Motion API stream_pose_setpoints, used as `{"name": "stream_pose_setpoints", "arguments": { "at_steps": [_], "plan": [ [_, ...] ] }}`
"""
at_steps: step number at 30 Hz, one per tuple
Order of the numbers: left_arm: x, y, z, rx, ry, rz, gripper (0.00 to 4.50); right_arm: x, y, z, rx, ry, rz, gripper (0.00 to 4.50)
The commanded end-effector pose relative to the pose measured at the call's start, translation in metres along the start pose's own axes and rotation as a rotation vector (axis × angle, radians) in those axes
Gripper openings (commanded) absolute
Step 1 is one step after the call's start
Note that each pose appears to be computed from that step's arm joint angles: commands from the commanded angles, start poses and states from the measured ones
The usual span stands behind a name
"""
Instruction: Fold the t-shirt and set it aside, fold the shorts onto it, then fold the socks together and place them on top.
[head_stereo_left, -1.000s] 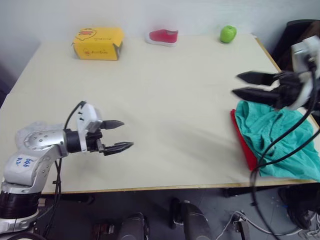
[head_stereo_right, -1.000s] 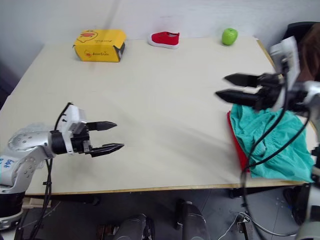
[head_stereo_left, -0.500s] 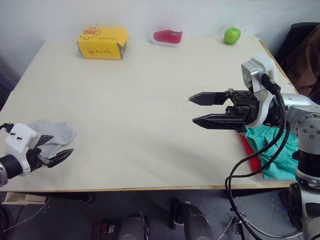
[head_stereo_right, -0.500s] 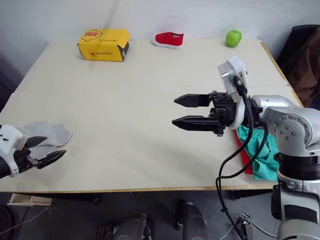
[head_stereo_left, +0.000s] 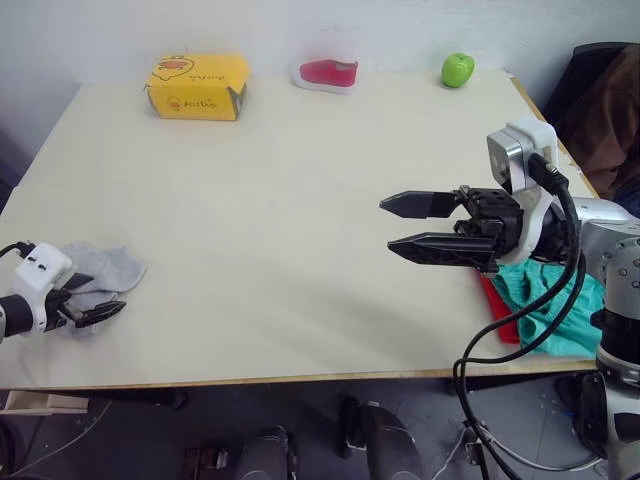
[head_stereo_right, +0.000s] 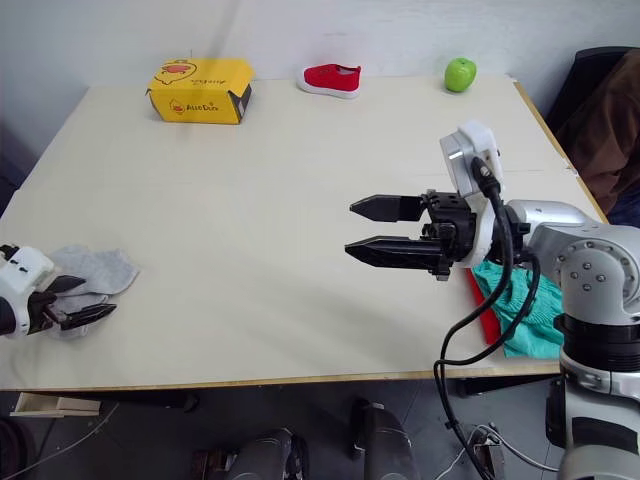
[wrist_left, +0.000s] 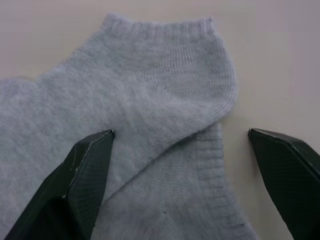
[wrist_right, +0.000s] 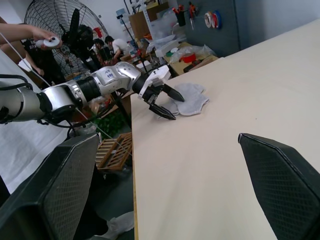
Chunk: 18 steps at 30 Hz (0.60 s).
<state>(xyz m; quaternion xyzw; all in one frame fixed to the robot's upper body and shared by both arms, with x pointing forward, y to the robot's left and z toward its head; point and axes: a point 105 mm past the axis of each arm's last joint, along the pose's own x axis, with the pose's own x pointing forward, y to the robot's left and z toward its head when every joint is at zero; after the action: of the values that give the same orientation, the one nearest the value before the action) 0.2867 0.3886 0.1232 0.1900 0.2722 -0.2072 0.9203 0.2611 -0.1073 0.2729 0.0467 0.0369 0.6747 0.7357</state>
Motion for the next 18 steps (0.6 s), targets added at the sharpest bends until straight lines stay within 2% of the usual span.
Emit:
{"name": "stream_pose_setpoints", "arguments": {
  "at_steps": [1,13,14,16,18],
  "plan": [
    [0.002,0.001,-0.021,-0.034,0.092,-0.014,3.71,-0.003,0.007,0.008,-0.041,-0.021,-0.007,4.50],
    [-0.006,-0.006,-0.021,-0.175,0.091,-0.074,0.18,-0.004,0.011,0.001,-0.047,0.000,-0.031,4.50],
    [-0.006,-0.012,-0.017,-0.177,0.074,-0.096,0.01,-0.004,0.010,0.001,-0.046,0.001,-0.033,4.50],
    [-0.005,-0.033,-0.006,-0.192,0.040,-0.170,0.01,-0.004,0.010,0.000,-0.045,0.004,-0.036,4.50],
    [-0.007,-0.065,0.010,-0.216,0.023,-0.272,0.01,-0.004,0.009,-0.001,-0.043,0.008,-0.038,4.50]
  ]
}}
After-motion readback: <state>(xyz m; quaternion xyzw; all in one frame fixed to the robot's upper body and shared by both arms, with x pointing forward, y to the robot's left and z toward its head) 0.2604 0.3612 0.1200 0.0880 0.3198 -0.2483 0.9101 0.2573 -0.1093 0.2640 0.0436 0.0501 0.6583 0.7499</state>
